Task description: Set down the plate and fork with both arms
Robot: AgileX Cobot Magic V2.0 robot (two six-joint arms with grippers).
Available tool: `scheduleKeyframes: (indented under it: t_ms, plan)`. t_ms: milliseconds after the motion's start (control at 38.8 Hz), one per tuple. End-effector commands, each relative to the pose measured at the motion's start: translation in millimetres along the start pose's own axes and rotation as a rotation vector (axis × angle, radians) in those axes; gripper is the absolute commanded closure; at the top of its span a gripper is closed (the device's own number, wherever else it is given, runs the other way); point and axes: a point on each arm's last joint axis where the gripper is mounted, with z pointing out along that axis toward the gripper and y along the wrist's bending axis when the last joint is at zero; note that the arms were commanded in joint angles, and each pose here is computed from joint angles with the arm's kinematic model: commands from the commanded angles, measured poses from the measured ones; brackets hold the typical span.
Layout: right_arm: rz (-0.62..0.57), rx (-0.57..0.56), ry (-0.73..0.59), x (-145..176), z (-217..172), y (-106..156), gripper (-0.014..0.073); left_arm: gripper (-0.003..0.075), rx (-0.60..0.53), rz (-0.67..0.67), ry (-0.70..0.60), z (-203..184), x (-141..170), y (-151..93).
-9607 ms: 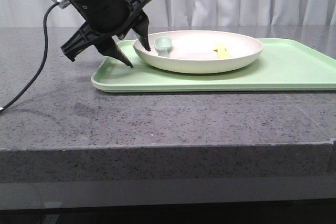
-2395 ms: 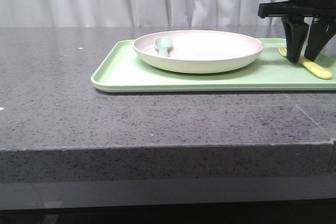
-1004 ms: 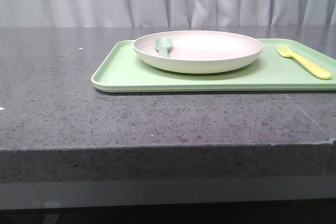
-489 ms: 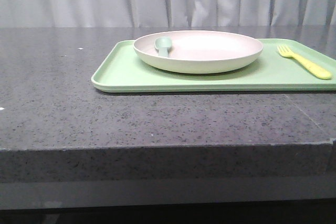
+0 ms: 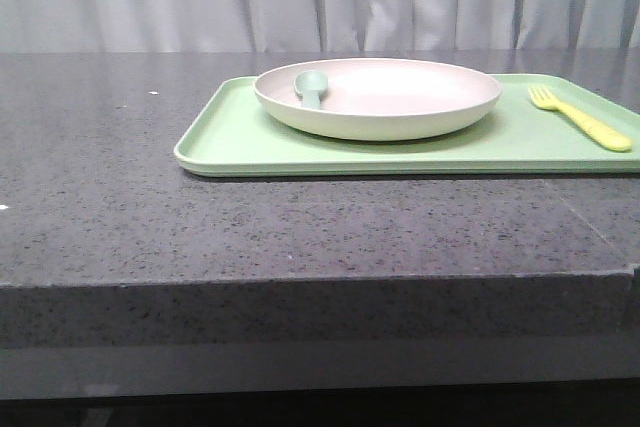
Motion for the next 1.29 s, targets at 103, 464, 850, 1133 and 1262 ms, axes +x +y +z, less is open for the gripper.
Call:
scheduleKeyframes:
  t_ms: [103, 464, 850, 1133, 1262]
  plan:
    - [-0.018, 0.003, -0.09, -12, -4, 0, 0.0697, 0.066, -0.002, -0.011, -0.098, -4, -13, 0]
    - [-0.018, 0.004, -0.09, -12, -4, 0, 0.0697, 0.066, -0.216, -0.105, -0.439, -6, 48, 17]
    - [-0.018, 0.004, -0.09, -12, -4, 0, 0.0697, 0.0699, -0.409, -0.169, -0.438, 27, 156, 31]
    - [-0.018, 0.004, -0.09, -12, -4, 0, 0.0697, 0.0738, -0.379, -0.136, -0.544, 28, 177, 26]
    - [-0.018, 0.004, -0.09, -12, -4, 0, 0.0697, 0.0738, -0.386, -0.115, -0.592, 25, 174, 26]
